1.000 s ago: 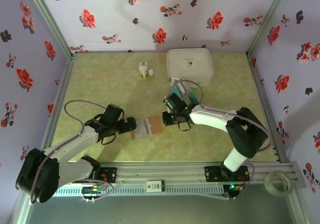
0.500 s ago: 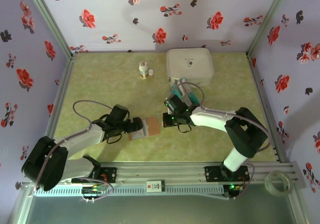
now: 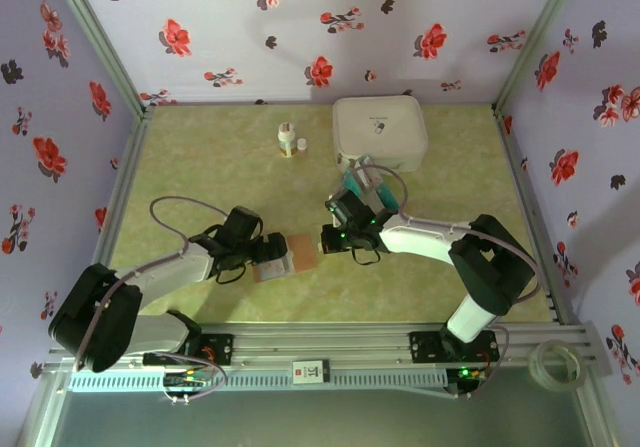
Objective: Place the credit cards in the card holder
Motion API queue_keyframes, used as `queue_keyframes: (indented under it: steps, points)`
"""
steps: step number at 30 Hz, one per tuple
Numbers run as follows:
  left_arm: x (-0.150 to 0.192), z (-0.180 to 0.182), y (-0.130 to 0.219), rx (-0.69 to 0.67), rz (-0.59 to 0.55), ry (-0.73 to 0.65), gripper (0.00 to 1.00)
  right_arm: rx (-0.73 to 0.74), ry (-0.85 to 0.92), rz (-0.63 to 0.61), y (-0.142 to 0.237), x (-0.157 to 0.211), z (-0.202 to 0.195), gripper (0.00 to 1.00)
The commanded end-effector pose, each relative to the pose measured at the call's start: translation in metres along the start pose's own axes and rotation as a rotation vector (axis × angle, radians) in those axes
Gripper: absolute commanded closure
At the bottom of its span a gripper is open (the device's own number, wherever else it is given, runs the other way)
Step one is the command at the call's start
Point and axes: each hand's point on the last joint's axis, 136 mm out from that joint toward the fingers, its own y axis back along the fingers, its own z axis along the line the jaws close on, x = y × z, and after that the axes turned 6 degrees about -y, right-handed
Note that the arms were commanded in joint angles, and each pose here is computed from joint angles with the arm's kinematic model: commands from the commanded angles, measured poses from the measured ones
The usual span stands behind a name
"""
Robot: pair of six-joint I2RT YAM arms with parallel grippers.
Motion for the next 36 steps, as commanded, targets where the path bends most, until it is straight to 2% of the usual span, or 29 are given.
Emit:
queue_keyframes:
  steps: [1,12,20,28,33,36]
  points:
    - [-0.009,-0.023,-0.004,0.085,-0.023,-0.018,0.00,-0.007,-0.018,0.013,-0.005,0.004,0.001,1.00]
    - [-0.017,-0.029,0.010,0.113,-0.060,-0.029,0.00,-0.018,-0.018,0.011,-0.009,0.001,0.005,1.00]
    - [-0.036,-0.043,0.039,0.155,-0.127,-0.040,0.00,-0.030,-0.021,0.009,-0.011,-0.001,0.008,1.00]
    - [-0.054,-0.085,0.052,0.270,-0.158,-0.042,0.00,-0.040,-0.023,0.009,-0.014,-0.004,0.012,1.00]
    - [-0.058,-0.115,0.041,0.305,-0.146,-0.072,0.00,-0.044,-0.023,0.000,-0.013,-0.008,0.014,1.00]
    - [-0.056,-0.122,0.026,0.307,-0.129,-0.060,0.00,-0.041,-0.032,-0.018,-0.009,-0.012,0.011,0.86]
